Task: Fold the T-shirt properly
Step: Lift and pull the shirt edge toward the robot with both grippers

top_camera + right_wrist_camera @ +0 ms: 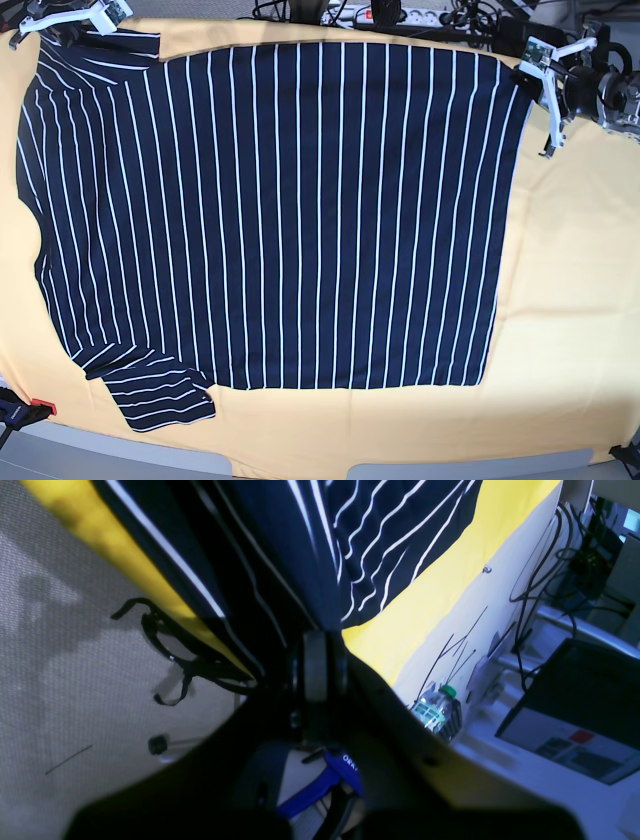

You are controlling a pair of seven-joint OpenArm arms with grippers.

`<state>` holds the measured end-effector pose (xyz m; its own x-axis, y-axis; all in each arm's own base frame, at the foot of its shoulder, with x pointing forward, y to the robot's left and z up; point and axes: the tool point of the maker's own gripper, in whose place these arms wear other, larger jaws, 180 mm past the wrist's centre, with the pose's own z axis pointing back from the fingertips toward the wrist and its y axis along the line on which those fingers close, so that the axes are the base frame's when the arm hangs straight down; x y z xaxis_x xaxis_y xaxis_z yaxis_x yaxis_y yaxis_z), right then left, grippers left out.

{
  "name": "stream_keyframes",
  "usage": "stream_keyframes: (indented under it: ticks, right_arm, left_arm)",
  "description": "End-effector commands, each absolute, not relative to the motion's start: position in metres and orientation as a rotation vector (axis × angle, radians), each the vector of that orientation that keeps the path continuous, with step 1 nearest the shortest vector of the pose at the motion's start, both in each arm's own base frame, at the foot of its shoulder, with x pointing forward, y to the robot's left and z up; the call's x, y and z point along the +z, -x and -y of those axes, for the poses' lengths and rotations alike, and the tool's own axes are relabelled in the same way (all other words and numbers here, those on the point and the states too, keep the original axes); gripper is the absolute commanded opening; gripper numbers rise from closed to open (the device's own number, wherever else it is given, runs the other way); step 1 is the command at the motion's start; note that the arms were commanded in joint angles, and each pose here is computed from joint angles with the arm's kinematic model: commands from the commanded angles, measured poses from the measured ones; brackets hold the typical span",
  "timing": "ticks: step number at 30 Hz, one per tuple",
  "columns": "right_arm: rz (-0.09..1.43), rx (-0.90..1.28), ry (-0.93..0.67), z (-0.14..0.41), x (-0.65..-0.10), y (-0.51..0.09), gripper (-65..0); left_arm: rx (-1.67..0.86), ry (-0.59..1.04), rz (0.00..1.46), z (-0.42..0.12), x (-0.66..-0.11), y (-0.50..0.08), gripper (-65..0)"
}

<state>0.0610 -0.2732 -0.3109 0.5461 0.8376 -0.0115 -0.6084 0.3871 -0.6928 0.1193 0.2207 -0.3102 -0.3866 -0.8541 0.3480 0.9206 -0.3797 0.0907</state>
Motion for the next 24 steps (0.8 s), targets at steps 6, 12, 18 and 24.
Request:
stream_keyframes:
  ticks: [6, 12, 18, 24]
  right_arm:
    - [0.529, 0.957, 0.689, 0.257, -0.303, -0.106, -65.0]
    - [0.615, 0.950, 0.689, 0.252, -0.295, -0.140, -65.0]
    - [0.675, 0.982, 0.788, 0.277, -0.266, -0.169, -65.0]
    - [0.764, 0.962, 0.591, 0.267, -0.268, -0.191, -65.0]
  left_arm:
    - [-1.994, 0.226, 0.390, -0.213, -0.312, -0.132, -65.0]
    - [-1.967, 0.164, 0.549, -0.184, -0.312, -0.160, -65.0]
    - [-1.942, 0.042, 0.695, -0.173, -0.295, -0.198, -65.0]
    - [-1.916, -0.079, 0.773, -0.172, -0.279, -0.233, -65.0]
